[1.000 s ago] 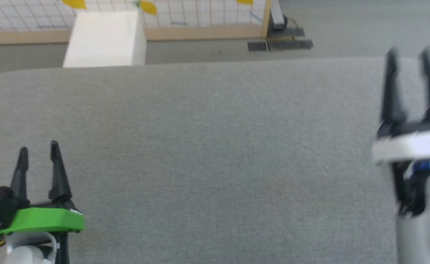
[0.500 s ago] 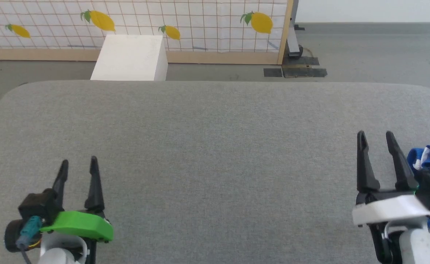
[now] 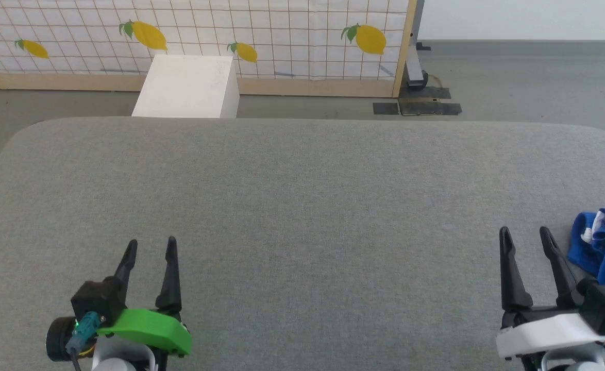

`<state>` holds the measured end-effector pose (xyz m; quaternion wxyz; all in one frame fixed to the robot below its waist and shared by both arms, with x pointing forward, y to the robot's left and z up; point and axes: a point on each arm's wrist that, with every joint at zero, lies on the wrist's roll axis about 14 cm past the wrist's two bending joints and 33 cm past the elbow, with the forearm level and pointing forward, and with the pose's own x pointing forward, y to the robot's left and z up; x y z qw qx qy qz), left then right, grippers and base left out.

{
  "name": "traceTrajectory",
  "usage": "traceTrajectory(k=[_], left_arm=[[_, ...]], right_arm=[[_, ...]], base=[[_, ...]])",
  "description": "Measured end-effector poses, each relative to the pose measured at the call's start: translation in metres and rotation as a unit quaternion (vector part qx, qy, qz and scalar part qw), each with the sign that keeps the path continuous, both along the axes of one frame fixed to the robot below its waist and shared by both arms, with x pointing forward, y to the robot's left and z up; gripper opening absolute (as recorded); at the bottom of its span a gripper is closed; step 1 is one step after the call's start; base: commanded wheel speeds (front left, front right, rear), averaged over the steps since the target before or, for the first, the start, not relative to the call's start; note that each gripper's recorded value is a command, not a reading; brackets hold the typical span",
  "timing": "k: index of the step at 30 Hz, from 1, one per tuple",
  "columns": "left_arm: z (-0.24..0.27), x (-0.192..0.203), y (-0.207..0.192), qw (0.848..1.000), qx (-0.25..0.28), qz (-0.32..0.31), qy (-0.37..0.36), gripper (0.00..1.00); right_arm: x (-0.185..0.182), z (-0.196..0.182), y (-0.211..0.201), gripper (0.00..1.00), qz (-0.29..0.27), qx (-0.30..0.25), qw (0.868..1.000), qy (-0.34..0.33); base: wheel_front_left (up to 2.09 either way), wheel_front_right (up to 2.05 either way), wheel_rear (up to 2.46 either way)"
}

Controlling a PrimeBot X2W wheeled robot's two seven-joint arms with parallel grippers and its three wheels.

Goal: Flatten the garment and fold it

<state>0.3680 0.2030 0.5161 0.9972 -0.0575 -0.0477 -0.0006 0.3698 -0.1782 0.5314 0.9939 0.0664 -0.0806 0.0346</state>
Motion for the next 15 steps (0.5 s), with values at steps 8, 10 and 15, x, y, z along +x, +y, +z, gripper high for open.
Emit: traceTrajectory(k=[8, 10, 15], left_arm=[[-0.0088, -0.0023, -0.0047, 1.0, -0.002, -0.006, 0.013, 1.0], [-0.0094, -0.0024, -0.0055, 1.0, -0.001, -0.007, 0.013, 1.0], [-0.0094, -0.0022, -0.006, 1.0, -0.001, -0.008, 0.014, 0.0]], right_arm=[[-0.0062, -0.0067, -0.0047, 1.0, -0.007, 0.004, 1.0, 0.01], [-0.0068, -0.007, -0.0047, 1.0, -0.007, 0.005, 1.0, 0.011], [-0.0073, -0.007, -0.0051, 0.0, -0.007, 0.005, 1.0, 0.011]], base=[[0.0, 0.0, 0.0], [0.0, 0.0, 0.0], [0.0, 0.0, 0.0]])
